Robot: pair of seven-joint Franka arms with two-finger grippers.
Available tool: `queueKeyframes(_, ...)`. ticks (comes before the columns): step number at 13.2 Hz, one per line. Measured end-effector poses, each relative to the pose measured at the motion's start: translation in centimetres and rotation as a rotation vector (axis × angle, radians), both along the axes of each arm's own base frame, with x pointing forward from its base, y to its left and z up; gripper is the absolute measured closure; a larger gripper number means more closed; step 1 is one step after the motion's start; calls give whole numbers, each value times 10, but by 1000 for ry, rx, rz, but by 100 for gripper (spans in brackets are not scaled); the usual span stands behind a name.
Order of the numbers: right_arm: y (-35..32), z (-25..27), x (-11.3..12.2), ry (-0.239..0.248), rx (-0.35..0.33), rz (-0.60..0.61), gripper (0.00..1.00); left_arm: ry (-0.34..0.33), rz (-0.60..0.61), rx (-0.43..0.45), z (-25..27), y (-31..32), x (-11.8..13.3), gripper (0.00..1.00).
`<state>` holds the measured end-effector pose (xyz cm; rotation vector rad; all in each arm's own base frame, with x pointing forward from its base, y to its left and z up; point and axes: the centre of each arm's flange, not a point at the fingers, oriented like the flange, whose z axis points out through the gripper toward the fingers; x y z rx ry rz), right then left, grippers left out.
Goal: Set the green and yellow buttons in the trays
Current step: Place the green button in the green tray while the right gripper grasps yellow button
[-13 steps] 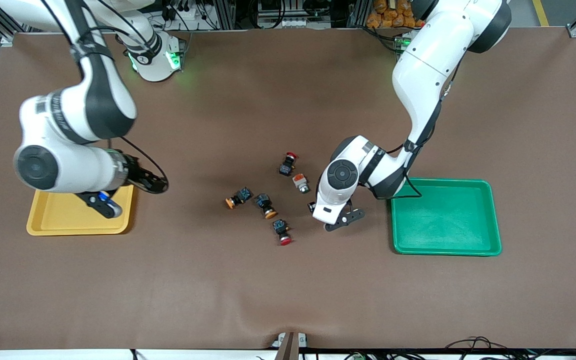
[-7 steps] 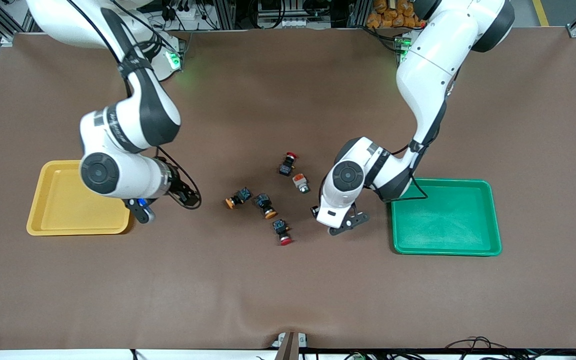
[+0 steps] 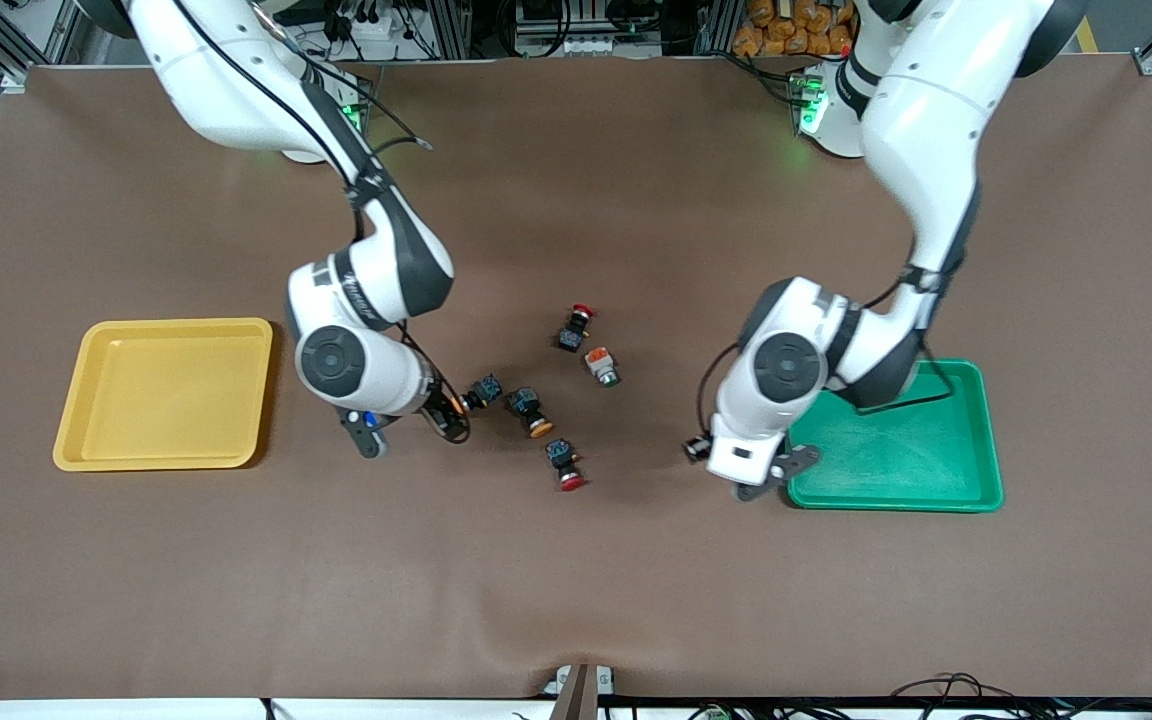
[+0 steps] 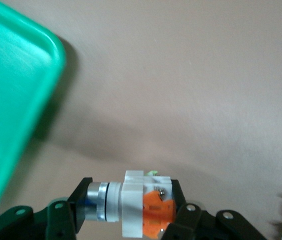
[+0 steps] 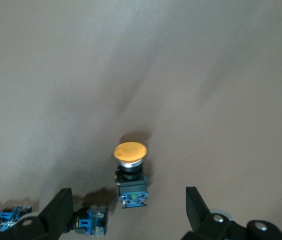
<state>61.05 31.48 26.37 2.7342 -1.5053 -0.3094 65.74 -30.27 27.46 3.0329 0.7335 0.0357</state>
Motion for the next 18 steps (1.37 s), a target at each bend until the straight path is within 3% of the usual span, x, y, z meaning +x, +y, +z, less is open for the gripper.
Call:
queueKeyframes(4, 15, -41, -9, -33, -1, -6, 0, 37, 19, 19, -10, 116, 31, 35)
queueKeyframes(8, 16, -71, -25, -45, -8, 0, 0, 98, 88, 29, -38, 200, 31, 35)
queueKeyframes(13, 27, -75, -35, -40, -14, 24, 59, 157, 80, 23, -62, 314, 21, 35)
queueKeyframes(15, 25, -74, -35, -36, -16, 48, 59, 167, 68, 14, -66, 338, 17, 35)
queueKeyframes(16, 19, -74, -35, -11, -24, 87, 59, 169, 63, 12, -67, 336, 17, 34)
queueKeyframes(18, -13, -55, -26, 90, -37, 172, 59, 166, 48, 9, -65, 326, 17, 18)
